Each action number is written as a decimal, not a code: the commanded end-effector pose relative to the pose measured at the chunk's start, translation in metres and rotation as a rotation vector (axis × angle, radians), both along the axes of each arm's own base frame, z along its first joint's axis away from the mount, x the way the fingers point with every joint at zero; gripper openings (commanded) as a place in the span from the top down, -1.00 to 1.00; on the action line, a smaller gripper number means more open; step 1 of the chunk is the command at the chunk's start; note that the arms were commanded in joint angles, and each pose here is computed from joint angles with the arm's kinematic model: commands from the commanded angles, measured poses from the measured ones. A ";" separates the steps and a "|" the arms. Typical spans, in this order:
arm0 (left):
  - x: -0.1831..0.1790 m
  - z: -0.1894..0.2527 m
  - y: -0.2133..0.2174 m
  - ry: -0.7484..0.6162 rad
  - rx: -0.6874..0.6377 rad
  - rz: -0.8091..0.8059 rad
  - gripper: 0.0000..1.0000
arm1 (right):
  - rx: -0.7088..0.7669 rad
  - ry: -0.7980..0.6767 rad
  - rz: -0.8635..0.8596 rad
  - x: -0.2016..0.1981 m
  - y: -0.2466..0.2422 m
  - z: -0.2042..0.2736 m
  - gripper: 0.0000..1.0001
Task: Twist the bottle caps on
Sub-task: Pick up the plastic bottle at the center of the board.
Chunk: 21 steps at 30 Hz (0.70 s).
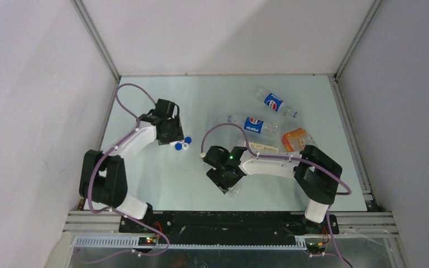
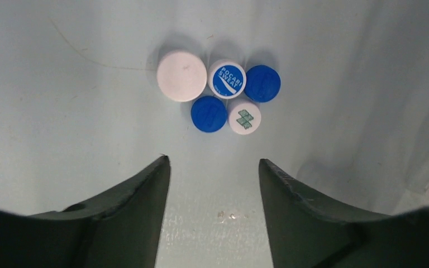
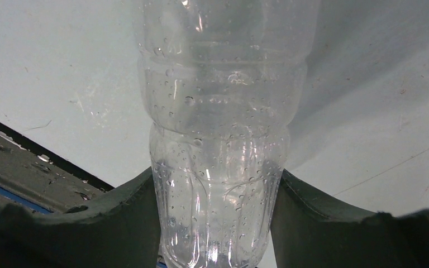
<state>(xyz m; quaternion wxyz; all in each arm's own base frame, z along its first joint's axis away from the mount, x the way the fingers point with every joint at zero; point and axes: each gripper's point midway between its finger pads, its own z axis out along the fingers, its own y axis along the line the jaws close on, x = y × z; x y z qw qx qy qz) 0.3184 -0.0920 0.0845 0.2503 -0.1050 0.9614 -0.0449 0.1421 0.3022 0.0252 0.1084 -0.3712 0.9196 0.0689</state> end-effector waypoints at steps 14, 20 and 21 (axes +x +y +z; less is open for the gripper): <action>0.053 -0.024 -0.015 0.019 0.042 -0.008 0.12 | 0.021 -0.009 0.038 -0.006 0.002 0.002 0.08; 0.054 -0.036 -0.014 0.042 0.055 0.000 0.14 | 0.017 -0.009 0.044 -0.006 0.002 0.000 0.09; 0.054 -0.038 -0.014 0.048 0.056 0.002 0.14 | 0.016 -0.008 0.045 -0.006 0.002 0.000 0.09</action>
